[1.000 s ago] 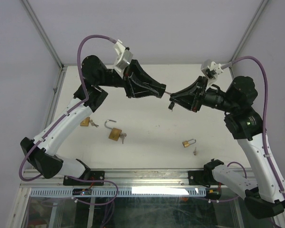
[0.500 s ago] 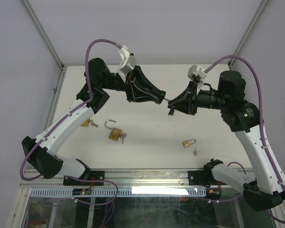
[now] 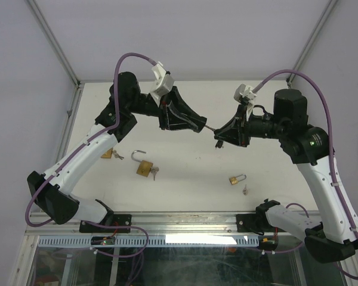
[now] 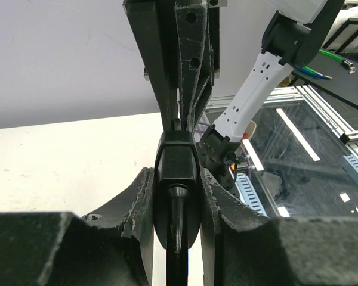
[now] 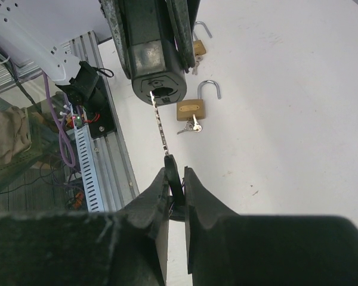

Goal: Unlock with the key

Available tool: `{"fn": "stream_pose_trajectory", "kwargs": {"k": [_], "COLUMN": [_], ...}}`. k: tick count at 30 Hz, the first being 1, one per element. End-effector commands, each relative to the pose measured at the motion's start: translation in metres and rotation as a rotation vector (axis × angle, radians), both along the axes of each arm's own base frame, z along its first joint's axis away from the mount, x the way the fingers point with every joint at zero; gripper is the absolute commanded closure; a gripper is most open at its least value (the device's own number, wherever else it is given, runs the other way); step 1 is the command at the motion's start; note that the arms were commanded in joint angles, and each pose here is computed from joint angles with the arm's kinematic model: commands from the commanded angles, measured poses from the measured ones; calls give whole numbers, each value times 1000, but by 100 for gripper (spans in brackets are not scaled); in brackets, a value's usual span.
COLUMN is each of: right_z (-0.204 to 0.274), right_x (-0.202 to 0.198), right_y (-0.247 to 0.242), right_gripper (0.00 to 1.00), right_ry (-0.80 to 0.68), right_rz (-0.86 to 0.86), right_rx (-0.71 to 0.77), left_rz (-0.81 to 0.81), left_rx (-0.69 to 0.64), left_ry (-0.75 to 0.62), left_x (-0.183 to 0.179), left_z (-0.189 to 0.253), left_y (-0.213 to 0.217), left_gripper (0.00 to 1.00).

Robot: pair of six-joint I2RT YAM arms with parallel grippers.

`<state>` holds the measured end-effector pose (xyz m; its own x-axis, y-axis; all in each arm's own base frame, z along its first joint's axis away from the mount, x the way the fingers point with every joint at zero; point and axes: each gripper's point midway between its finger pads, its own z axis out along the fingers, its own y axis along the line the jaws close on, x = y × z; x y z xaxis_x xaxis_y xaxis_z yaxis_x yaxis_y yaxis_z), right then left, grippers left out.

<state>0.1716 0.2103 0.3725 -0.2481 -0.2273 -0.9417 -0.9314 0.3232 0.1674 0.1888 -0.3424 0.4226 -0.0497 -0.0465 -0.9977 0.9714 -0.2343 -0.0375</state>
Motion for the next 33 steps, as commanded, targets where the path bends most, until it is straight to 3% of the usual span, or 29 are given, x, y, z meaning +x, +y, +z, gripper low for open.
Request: {"fn": "stream_pose_trajectory", "kwargs": {"k": [1, 28, 33], "right_z": [18, 10, 9], "right_x": [4, -2, 2], "right_y": [-2, 4, 5], "right_gripper": [100, 100, 100], "right_ry": [-69, -29, -17], "right_rz": [-12, 45, 34], "right_rx": [4, 9, 4], "left_rz": [-12, 29, -8], "left_rx": [-88, -77, -72], "left_ry": [-134, -89, -115], "left_x": [-11, 0, -11], "left_z": [38, 33, 32], "left_y": [9, -5, -10], "left_gripper": [100, 100, 100]}}
